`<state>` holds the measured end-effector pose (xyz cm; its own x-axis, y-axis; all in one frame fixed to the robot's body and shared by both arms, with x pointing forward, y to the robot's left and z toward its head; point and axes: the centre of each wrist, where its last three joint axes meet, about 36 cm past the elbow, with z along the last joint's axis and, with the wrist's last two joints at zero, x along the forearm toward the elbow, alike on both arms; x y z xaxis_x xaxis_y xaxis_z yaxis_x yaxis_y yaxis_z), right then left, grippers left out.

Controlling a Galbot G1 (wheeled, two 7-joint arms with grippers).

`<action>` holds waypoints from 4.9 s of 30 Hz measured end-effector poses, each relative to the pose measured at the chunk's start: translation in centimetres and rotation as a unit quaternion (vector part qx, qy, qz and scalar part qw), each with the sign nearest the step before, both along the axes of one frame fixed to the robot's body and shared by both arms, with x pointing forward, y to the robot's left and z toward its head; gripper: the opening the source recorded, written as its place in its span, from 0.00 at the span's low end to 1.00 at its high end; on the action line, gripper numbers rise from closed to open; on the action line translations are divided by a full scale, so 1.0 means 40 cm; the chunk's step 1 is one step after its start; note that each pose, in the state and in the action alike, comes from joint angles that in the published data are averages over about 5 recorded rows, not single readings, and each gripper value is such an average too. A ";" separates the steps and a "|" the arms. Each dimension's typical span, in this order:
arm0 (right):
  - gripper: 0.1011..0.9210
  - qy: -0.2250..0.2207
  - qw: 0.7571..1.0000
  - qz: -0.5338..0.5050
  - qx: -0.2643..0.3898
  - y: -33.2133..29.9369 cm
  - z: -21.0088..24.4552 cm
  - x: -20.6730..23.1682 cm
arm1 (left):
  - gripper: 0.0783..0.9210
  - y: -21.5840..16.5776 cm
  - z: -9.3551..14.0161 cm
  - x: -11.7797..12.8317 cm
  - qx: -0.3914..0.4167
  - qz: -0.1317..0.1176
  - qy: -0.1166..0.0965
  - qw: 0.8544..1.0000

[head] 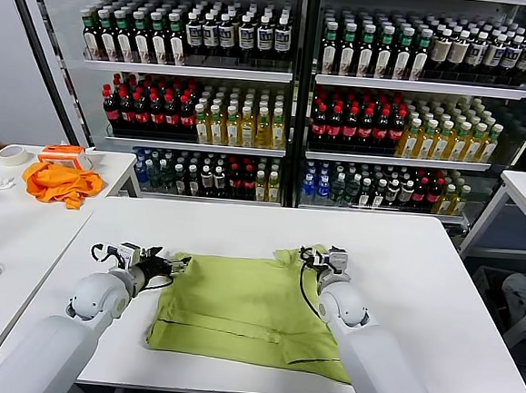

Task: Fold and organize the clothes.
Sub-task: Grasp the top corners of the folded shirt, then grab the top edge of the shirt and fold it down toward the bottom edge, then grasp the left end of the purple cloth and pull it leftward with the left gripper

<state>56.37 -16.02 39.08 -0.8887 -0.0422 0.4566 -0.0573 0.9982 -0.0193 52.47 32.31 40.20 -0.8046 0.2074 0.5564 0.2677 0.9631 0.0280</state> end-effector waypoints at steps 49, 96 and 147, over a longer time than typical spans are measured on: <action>0.01 -0.046 0.998 0.020 0.031 -0.029 0.057 -0.091 | 0.01 0.041 -0.011 -0.069 -0.064 -0.008 -0.049 0.997; 0.01 -0.039 0.998 0.030 0.039 -0.129 0.060 -0.453 | 0.01 0.026 0.028 -0.317 -0.081 -0.043 -0.036 0.995; 0.88 -0.062 0.998 0.028 -0.009 -0.161 0.072 -0.656 | 0.88 -0.124 -0.011 -0.390 -0.059 0.094 -0.018 0.994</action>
